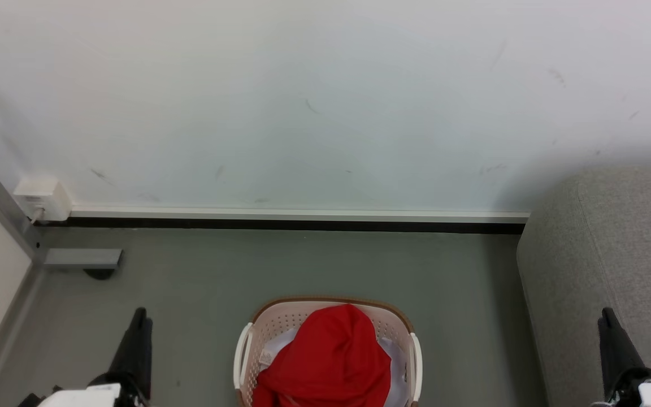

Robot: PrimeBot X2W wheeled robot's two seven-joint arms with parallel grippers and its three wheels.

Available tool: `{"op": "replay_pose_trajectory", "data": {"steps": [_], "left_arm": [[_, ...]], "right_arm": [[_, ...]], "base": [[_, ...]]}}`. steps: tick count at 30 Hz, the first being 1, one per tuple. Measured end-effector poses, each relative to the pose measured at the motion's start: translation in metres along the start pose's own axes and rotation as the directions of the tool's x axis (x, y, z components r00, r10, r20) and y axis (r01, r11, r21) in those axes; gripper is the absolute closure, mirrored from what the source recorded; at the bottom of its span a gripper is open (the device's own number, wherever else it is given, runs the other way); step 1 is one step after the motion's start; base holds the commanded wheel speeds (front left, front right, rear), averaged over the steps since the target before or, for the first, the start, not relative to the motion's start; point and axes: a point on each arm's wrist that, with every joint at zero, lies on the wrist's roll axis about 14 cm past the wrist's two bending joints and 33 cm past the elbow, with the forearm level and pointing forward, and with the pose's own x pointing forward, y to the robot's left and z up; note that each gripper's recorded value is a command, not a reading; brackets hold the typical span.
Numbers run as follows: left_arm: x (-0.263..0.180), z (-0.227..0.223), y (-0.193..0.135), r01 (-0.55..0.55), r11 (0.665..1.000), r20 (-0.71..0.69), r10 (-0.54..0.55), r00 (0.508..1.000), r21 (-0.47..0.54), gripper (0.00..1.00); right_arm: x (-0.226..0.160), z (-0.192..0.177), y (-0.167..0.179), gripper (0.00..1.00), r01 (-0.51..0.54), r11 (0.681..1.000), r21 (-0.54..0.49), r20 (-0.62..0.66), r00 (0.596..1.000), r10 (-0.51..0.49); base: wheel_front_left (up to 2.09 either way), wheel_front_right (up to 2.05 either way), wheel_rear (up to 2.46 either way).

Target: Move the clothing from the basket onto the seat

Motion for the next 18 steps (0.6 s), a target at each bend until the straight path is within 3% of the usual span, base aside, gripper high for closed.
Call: {"op": "replay_pose_trajectory", "data": {"steps": [4, 10, 18], "left_arm": [[-0.009, -0.001, 0.022, -0.068, 0.998, 0.001, 0.068, 0.998, -0.009, 0.00], [-0.010, -0.004, 0.023, -0.072, 0.997, 0.009, 0.072, 0.997, -0.001, 0.00], [-0.011, -0.002, 0.024, -0.078, 0.995, 0.036, 0.076, 0.996, 0.055, 0.00]], "right_arm": [[-0.009, -0.005, -0.021, 0.00, 0.061, 0.998, 0.017, -0.003, 0.998, -0.061], [-0.011, -0.007, -0.023, 0.00, 0.068, 0.998, -0.004, 0.007, 0.998, -0.067], [-0.010, -0.009, -0.021, 0.00, 0.064, 0.990, -0.122, 0.011, 0.998, -0.063]], "base": [[0.00, 0.00, 0.00], [0.00, 0.00, 0.00], [0.00, 0.00, 0.00]]}}
